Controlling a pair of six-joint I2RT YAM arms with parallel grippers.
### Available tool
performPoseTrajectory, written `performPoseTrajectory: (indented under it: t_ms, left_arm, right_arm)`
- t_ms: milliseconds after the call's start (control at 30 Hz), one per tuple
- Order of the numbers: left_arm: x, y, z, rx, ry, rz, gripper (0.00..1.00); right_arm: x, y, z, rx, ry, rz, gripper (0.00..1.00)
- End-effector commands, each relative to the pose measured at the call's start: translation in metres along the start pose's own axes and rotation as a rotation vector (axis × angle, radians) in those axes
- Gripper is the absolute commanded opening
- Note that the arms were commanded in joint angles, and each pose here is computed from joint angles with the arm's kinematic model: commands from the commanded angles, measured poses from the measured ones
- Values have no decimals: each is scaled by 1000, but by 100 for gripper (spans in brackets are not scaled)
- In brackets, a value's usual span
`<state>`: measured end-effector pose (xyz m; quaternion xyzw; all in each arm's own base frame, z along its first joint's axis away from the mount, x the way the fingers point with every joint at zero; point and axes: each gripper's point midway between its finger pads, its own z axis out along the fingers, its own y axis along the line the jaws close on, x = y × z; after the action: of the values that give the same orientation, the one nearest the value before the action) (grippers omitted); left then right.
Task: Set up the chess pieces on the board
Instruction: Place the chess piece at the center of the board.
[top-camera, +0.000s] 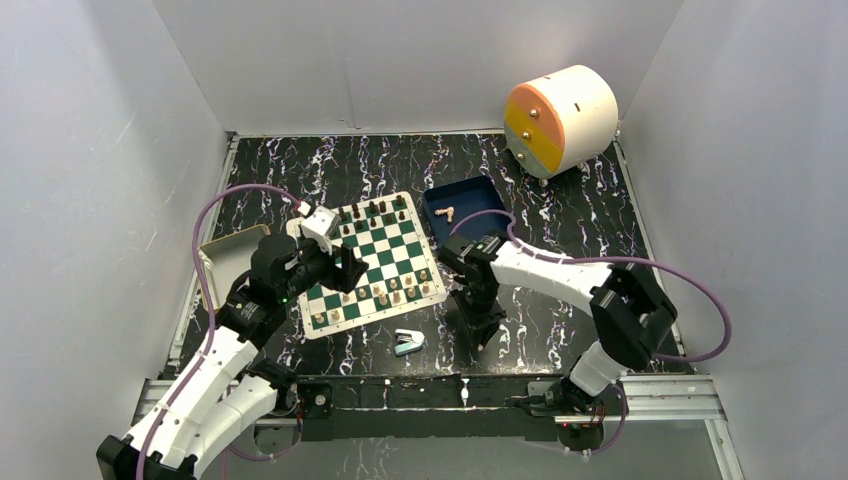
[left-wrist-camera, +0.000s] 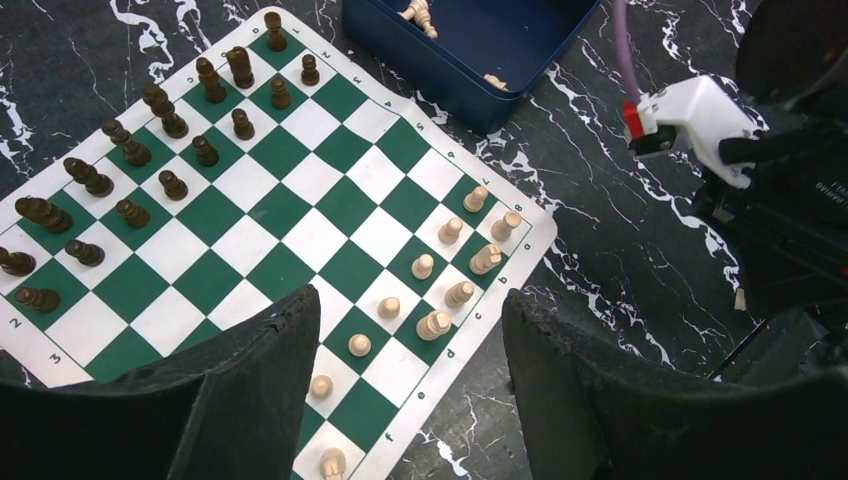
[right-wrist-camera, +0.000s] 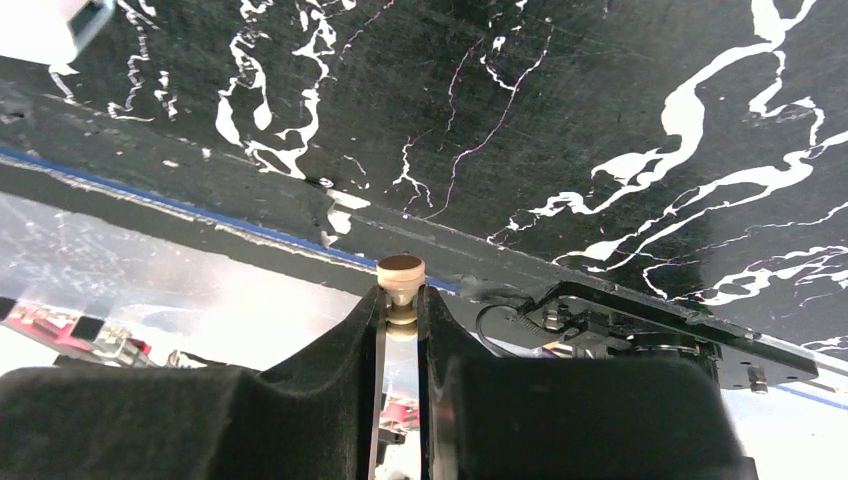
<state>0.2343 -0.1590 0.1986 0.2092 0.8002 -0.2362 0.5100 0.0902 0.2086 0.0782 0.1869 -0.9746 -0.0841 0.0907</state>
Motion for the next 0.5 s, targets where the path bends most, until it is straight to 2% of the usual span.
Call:
performPoseTrajectory:
  t_ms: [0, 467]
  left_arm:
    - [-8, -3, -6, 1, -23, 36, 64]
    - [-11, -3, -12, -9, -42, 50, 64]
  right_arm:
    - [7, -1, 12, 87, 21, 17, 21]
    - [13, -4, 51, 120, 75, -34, 24]
